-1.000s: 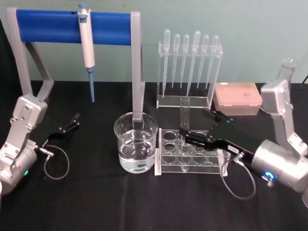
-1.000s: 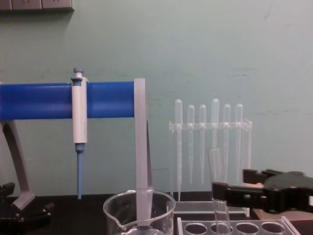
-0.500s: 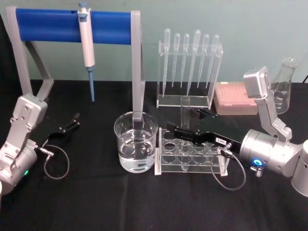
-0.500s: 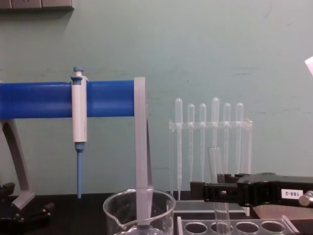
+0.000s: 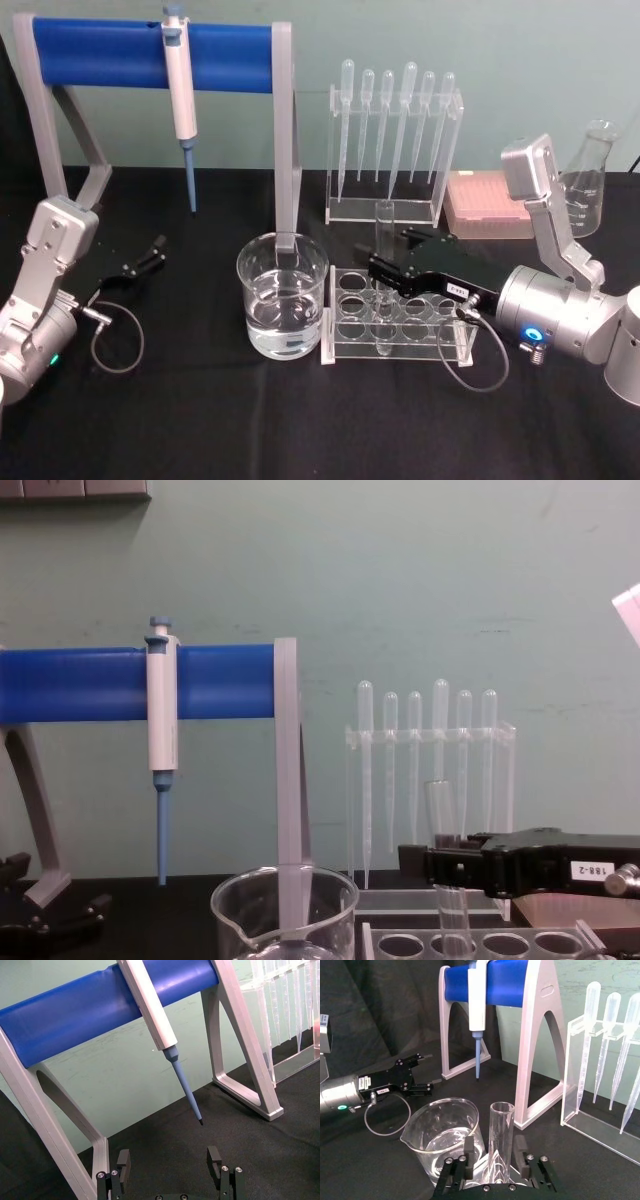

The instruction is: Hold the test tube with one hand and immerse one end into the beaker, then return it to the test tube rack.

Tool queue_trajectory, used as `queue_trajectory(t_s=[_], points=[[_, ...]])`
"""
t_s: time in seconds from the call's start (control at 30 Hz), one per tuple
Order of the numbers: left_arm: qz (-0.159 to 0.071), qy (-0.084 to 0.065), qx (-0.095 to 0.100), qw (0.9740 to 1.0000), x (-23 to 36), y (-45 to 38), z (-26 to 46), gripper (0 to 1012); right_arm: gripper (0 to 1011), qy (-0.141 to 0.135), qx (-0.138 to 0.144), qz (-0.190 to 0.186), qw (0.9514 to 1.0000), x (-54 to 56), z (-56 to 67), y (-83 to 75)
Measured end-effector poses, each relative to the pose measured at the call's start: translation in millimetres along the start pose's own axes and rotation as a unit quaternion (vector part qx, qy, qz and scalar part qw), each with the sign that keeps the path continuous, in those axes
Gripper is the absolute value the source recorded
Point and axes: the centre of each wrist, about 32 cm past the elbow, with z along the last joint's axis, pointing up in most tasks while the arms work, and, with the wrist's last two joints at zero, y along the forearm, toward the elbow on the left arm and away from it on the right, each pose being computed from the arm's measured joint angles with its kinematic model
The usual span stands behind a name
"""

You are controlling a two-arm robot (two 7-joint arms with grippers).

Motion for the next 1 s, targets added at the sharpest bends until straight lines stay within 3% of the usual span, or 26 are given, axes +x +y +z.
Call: queue_trajectory(t_s=[0.2,0.33,0.53,0.83,1.0], points=[[0.000,0.000,0.000,1.0000,0.0,0.0,0.0,1000,321,-0.001,0.003,-0.004,1.0000,-1.0,1.0,-1.2],[0.000,0.000,0.000,1.0000,0.0,0.0,0.0,1000,226,-0.008,0.012,-0.010,0.9999,-3.6,4.5,-4.5],[0.000,0.000,0.000,1.0000,0.0,0.0,0.0,1000,226,-0.024,0.029,-0.016,0.9992,-8.0,12.4,-10.7],[0.000,0.000,0.000,1.0000,0.0,0.0,0.0,1000,226,-0.060,0.081,-0.018,0.9948,-19.4,37.2,-27.2],[0.000,0.000,0.000,1.0000,0.0,0.0,0.0,1000,226,-0.071,0.095,-0.017,0.9928,-23.2,46.7,-32.0]])
